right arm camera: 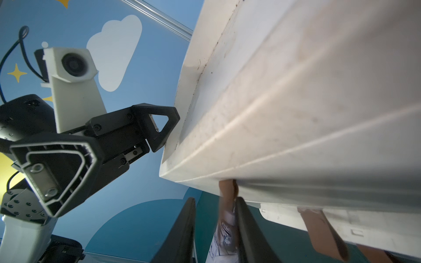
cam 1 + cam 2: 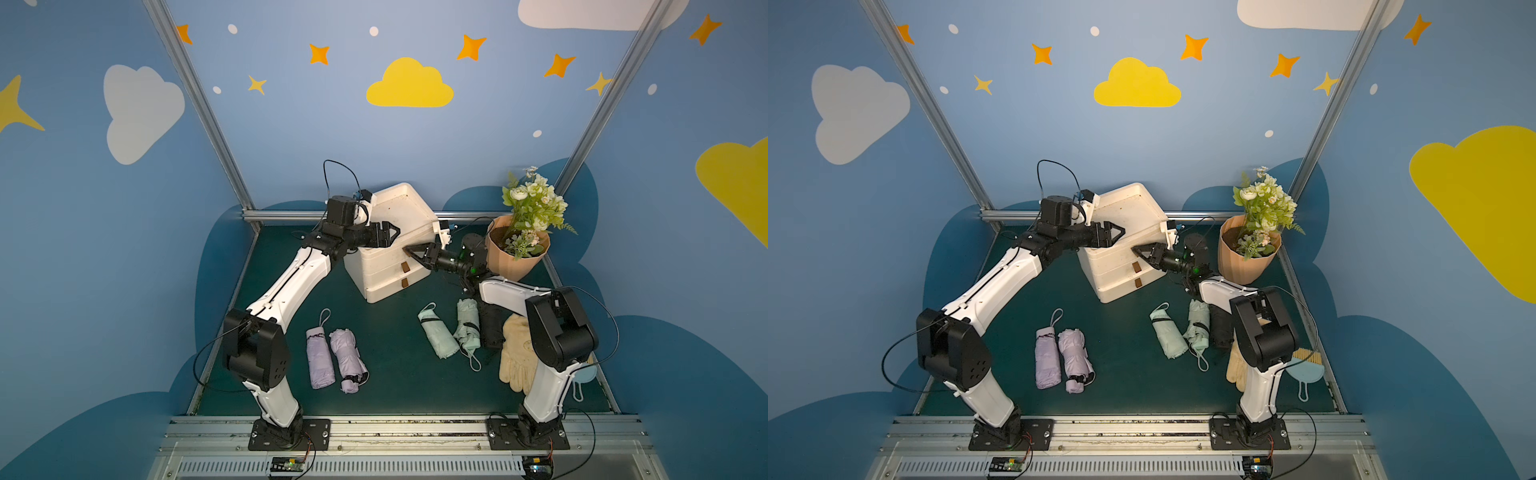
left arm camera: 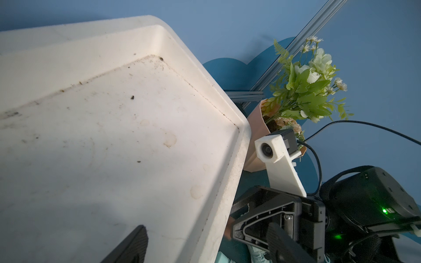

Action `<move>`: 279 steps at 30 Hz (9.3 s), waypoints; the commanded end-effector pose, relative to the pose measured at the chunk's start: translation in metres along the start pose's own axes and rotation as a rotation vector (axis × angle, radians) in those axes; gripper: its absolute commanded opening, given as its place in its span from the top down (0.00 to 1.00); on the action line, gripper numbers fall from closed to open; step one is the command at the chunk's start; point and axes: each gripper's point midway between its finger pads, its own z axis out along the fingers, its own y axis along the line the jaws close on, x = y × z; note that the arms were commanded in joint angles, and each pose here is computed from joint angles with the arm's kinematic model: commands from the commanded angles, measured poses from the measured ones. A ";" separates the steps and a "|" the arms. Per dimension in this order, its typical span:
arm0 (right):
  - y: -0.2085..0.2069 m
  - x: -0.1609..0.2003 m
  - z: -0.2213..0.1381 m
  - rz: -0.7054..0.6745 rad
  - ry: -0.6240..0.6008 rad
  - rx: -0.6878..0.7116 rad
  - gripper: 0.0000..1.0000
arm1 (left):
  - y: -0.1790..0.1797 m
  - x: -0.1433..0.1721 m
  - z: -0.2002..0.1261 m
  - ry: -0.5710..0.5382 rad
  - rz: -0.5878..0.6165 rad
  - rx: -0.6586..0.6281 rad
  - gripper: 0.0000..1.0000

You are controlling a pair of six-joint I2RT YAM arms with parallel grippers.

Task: Place the umbrella in the drawer by color
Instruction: Open the drawer in the storage box, then pick up the umbrella from the center of the board, then place the umbrella in the drawer.

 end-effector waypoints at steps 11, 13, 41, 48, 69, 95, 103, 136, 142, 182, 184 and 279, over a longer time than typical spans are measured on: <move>0.015 0.001 -0.014 -0.032 -0.010 -0.021 0.93 | 0.006 0.005 -0.004 0.006 0.011 -0.030 0.14; 0.016 0.001 -0.016 -0.032 -0.010 -0.017 0.98 | 0.004 0.004 -0.006 0.002 0.015 -0.027 0.14; 0.036 0.043 -0.096 -0.163 0.119 0.242 1.00 | 0.029 0.004 0.000 0.007 -0.017 -0.061 0.13; 0.031 0.049 -0.103 -0.154 0.129 0.259 1.00 | 0.028 0.003 -0.001 0.004 -0.014 -0.060 0.13; 0.062 0.061 -0.178 -0.424 0.194 0.601 0.29 | -0.012 -0.016 -0.095 -0.130 0.090 -0.103 0.05; -0.064 0.197 -0.160 -0.541 0.487 0.984 0.01 | 0.071 0.132 -0.170 -0.333 -0.129 -0.405 0.00; -0.098 0.196 -0.155 -0.604 0.596 1.137 0.01 | 0.068 0.128 -0.171 -0.334 -0.121 -0.402 0.00; -0.121 0.233 -0.161 -0.519 0.669 1.119 0.51 | 0.057 0.114 -0.172 -0.340 -0.086 -0.369 0.00; -0.090 0.227 -0.166 -0.531 0.566 1.006 0.53 | 0.031 0.102 -0.174 -0.370 -0.057 -0.244 0.00; 0.134 0.093 -0.150 -0.828 -0.408 0.410 0.56 | -0.203 0.102 -0.040 -0.173 -0.052 0.279 0.05; 0.137 0.092 -0.150 -0.829 -0.418 0.403 0.55 | -0.206 0.105 -0.036 -0.159 -0.039 0.281 0.07; 0.040 0.088 -0.207 -0.649 -0.146 0.739 0.02 | -0.051 -0.003 0.046 0.357 1.071 -0.557 0.21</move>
